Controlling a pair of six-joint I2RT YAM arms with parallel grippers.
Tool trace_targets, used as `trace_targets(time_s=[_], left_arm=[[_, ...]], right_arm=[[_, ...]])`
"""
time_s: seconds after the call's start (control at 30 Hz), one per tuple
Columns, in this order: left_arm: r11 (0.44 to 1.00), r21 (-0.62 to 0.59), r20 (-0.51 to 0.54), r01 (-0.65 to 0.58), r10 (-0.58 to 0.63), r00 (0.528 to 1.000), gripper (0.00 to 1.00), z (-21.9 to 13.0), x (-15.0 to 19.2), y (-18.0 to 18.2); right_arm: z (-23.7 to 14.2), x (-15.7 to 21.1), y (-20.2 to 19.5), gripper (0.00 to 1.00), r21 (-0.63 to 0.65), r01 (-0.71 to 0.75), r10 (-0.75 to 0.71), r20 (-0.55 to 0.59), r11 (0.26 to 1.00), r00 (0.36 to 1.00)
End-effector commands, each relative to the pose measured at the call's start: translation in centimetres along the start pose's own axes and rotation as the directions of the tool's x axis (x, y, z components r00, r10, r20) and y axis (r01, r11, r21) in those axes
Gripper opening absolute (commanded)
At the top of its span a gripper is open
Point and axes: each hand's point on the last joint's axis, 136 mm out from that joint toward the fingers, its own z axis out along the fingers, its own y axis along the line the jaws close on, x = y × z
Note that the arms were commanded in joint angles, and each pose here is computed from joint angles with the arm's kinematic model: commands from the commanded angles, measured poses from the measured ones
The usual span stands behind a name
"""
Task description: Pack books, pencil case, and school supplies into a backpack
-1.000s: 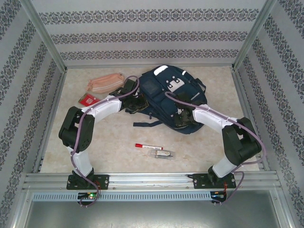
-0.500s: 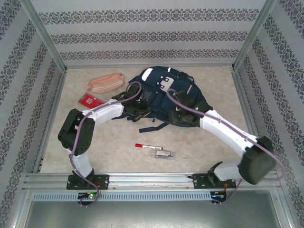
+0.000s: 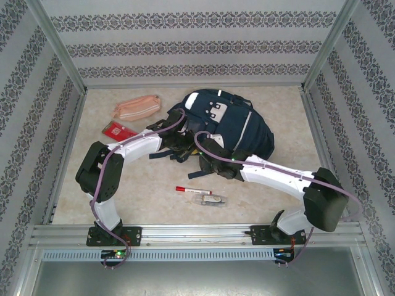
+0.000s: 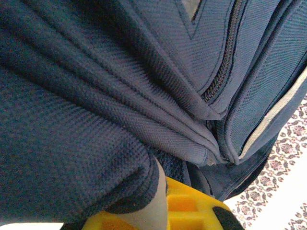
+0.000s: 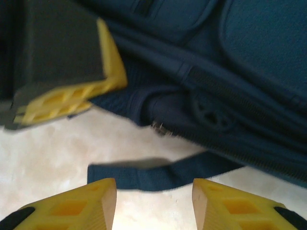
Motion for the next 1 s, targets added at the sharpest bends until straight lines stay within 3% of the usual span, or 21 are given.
trace_targets(time_s=[0.0, 0.27, 0.47, 0.77, 0.97], left_arm=[[0.994, 0.104, -0.111, -0.023, 0.034, 0.993, 0.00, -1.1, 2.7, -3.7], [0.993, 0.113, -0.136, -0.020, 0.036, 0.990, 0.00, -1.3, 3.0, -4.5], [0.991, 0.135, -0.130, -0.004, 0.022, 0.991, 0.00, -1.4, 3.2, -4.6], [0.989, 0.145, -0.139, 0.012, 0.009, 0.990, 0.00, -1.7, 3.5, -4.7], [0.990, 0.140, -0.124, 0.010, 0.008, 0.992, 0.00, -2.0, 3.4, -4.5]], right_arm=[[1.3, -1.1, -1.3, 0.45, 0.082, -0.128, 0.119, 0.117, 0.988, 0.986], [3.8, -0.4, -1.0, 0.35, 0.103, -0.156, 0.146, 0.100, 0.982, 0.984], [4.6, 0.1, -1.6, 0.29, 0.132, -0.344, 0.326, 0.140, 0.930, 0.935], [5.0, -1.9, 0.3, 0.25, -0.043, -0.410, 0.409, 0.218, 0.911, 0.886], [5.8, -1.1, -0.4, 0.20, -0.123, -0.368, 0.382, 0.126, 0.922, 0.915]])
